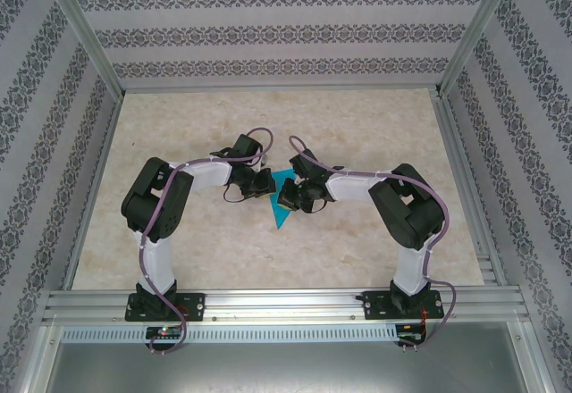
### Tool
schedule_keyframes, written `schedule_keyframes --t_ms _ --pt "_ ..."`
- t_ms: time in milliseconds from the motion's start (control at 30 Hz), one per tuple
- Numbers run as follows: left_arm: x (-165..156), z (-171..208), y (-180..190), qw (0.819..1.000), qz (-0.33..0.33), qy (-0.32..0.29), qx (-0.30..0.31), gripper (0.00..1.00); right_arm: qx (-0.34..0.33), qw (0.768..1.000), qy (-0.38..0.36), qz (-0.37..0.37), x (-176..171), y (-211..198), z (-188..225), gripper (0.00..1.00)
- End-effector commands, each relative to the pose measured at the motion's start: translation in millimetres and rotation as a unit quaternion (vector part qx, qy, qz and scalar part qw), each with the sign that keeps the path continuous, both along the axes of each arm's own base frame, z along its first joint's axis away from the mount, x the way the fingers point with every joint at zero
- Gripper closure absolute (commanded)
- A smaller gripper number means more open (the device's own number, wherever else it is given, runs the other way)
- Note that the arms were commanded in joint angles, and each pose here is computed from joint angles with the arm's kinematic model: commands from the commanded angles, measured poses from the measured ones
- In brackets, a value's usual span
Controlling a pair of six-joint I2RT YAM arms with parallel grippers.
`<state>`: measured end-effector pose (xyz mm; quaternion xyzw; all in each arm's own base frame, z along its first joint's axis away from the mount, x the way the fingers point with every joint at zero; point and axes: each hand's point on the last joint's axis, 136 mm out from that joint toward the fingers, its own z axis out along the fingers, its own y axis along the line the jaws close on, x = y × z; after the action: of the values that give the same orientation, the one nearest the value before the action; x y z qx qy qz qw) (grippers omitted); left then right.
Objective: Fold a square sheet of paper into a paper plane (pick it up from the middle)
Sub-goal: Third fold the triangle at the center of the table.
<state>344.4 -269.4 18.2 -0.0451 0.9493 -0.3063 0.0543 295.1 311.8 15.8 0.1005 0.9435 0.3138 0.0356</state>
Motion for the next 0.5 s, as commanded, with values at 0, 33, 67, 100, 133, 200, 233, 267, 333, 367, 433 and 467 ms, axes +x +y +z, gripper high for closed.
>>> schedule_keyframes --t_ms 0,33,67,100,133,200,233,267,333,367,433,467 --pt "-11.9 -20.0 2.9 0.999 -0.008 0.027 0.017 0.89 -0.027 0.999 0.009 -0.018 -0.6 -11.1 -13.3 0.97" --pt "-11.6 -20.0 3.2 0.999 -0.008 0.028 0.017 0.89 -0.027 0.999 0.009 -0.018 -0.2 -10.9 -12.9 0.97" --pt "-11.5 -20.0 3.1 0.999 -0.008 0.028 0.017 0.89 -0.03 0.999 0.009 -0.02 -0.3 -12.1 -13.2 0.97" --pt "-11.2 -19.2 2.5 0.999 -0.008 0.027 0.016 0.89 -0.031 0.999 0.01 -0.021 -0.7 -12.3 -13.9 0.97" --pt "-11.5 -19.6 2.6 0.999 -0.008 0.028 0.017 0.89 -0.032 0.999 0.011 -0.021 -0.9 -12.8 -14.4 0.97" --pt "-11.1 -19.2 2.5 0.999 -0.008 0.027 0.017 0.89 -0.039 0.999 0.011 -0.025 -1.2 -15.3 -15.5 0.97" --pt "-10.6 -18.5 2.9 0.999 -0.008 0.026 0.016 0.89 -0.04 0.999 0.012 -0.025 -1.0 -16.4 -16.1 0.97" --pt "-10.2 -17.4 2.6 1.0 -0.008 0.025 0.016 0.89 -0.042 0.999 0.012 -0.027 -0.7 -17.0 -16.1 0.97" --pt "-9.9 -16.9 2.4 1.0 -0.007 0.025 0.016 0.89 -0.042 0.999 0.012 -0.027 -0.2 -16.9 -16.0 0.96" --pt "-10.4 -16.8 2.0 1.0 -0.008 0.026 0.015 0.89 -0.042 0.999 0.013 -0.026 -0.6 -16.0 -16.3 0.96" --pt "-10.1 -16.4 1.7 1.0 -0.008 0.025 0.015 0.89 -0.038 0.999 0.014 -0.026 -0.4 -14.6 -16.9 0.95" --pt "-9.8 -15.4 1.4 1.0 -0.009 0.025 0.014 0.89 -0.035 0.999 0.016 -0.023 -1.3 -12.6 -17.3 0.94"
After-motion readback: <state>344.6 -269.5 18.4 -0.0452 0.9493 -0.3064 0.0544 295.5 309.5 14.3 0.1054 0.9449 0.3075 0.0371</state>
